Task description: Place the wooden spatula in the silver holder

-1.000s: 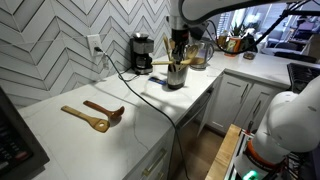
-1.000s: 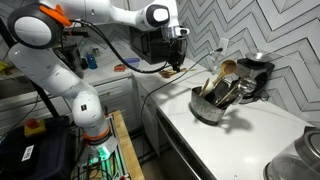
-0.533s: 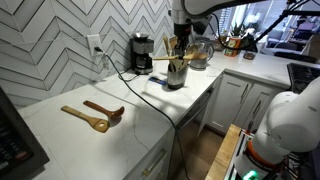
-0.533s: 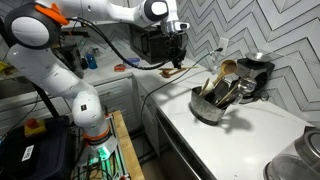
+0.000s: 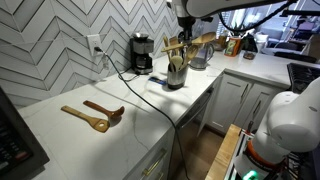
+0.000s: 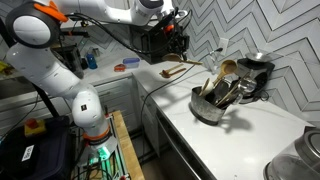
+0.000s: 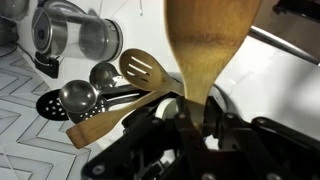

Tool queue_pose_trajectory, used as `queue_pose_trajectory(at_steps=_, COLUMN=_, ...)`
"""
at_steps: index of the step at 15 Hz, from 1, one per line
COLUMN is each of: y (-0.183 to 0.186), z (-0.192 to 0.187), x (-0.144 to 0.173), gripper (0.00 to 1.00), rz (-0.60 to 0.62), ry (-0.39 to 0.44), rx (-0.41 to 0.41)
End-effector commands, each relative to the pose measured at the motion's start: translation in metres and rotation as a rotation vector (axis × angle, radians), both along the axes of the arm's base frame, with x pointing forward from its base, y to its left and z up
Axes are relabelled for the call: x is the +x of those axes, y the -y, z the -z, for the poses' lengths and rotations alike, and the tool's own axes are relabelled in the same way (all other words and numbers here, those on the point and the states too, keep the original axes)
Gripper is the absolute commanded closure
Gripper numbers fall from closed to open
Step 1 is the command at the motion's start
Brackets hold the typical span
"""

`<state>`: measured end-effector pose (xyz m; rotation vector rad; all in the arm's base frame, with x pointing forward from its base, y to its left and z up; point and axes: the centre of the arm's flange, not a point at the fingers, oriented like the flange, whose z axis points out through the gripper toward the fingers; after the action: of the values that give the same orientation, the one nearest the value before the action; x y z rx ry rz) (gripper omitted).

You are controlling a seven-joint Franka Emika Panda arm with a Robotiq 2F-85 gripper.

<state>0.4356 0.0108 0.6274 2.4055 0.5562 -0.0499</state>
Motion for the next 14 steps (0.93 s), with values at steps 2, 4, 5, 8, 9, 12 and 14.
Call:
queue_pose_trajectory(at_steps=2, y=0.001, z=-0.007, x=-0.004, gripper=0.94, rz=-0.124, ry=-0.135, rx=-0.167)
queue_pose_trajectory(at_steps=4, y=0.003, z=-0.002, x=-0.002, gripper=0.94, rz=-0.184, ry=-0.189, rx=-0.224)
queue_pose_trajectory(at_steps=5, y=0.004, z=0.004, x=0.000, gripper=0.94, rz=-0.217, ry=-0.217, rx=-0.249)
queue_pose_trajectory(at_steps=8, y=0.004, z=0.020, x=0.004, gripper=0.94, rz=-0.317, ry=-0.312, rx=-0.310)
queue_pose_trajectory(at_steps=9, y=0.003, z=0.025, x=0.006, gripper=0.94, rz=-0.350, ry=-0.346, rx=-0.326)
queue_pose_trajectory(at_steps=12, y=0.004, z=0.025, x=0.009, gripper=0.94, rz=-0.441, ry=-0.445, rx=-0.396)
queue_pose_trajectory(at_steps=14, y=0.006, z=0.021, x=0.008, gripper=0.94, rz=-0.501, ry=-0.505, rx=-0.449)
